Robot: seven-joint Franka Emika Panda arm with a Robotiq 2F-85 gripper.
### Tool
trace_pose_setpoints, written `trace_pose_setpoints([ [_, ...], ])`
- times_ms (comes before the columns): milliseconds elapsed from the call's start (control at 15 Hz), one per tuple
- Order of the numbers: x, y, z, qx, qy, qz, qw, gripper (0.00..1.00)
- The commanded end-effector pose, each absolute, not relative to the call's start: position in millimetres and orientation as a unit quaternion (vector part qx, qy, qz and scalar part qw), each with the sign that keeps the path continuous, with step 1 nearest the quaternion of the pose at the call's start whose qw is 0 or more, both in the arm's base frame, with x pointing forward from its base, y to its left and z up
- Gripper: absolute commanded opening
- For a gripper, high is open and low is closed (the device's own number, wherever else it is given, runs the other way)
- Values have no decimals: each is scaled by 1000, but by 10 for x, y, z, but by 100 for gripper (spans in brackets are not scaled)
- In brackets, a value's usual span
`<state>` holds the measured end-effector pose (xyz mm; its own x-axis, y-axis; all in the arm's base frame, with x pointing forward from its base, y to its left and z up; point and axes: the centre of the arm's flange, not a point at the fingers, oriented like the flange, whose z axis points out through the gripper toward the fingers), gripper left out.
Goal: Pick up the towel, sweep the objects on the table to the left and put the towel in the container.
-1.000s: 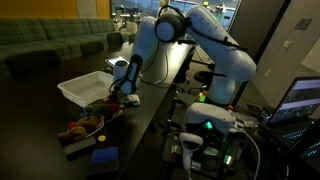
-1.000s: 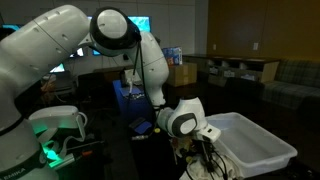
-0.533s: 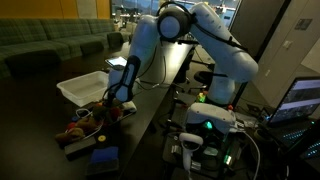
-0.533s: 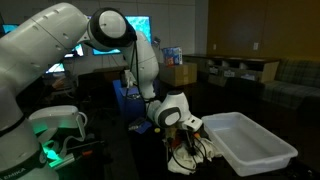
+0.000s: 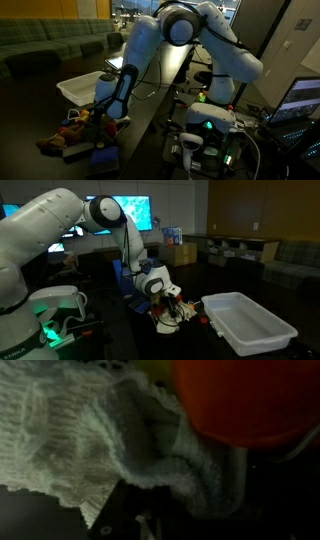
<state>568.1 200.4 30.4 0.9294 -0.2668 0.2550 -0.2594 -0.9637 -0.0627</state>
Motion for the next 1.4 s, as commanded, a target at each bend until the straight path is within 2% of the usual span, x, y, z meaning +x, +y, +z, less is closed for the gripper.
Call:
trace_pose_setpoints([
  [0,5723,2585,366,-981,131,-139,17,4],
  [333,5669,3117,508,-982,118,-147,24,4],
  [600,5629,3119,665,-979,117,-168,8,4],
  [933,5629,2551,864,-970,131,-199,-40,4],
  [1333,5520,1433,909,-958,184,-192,-108,4],
])
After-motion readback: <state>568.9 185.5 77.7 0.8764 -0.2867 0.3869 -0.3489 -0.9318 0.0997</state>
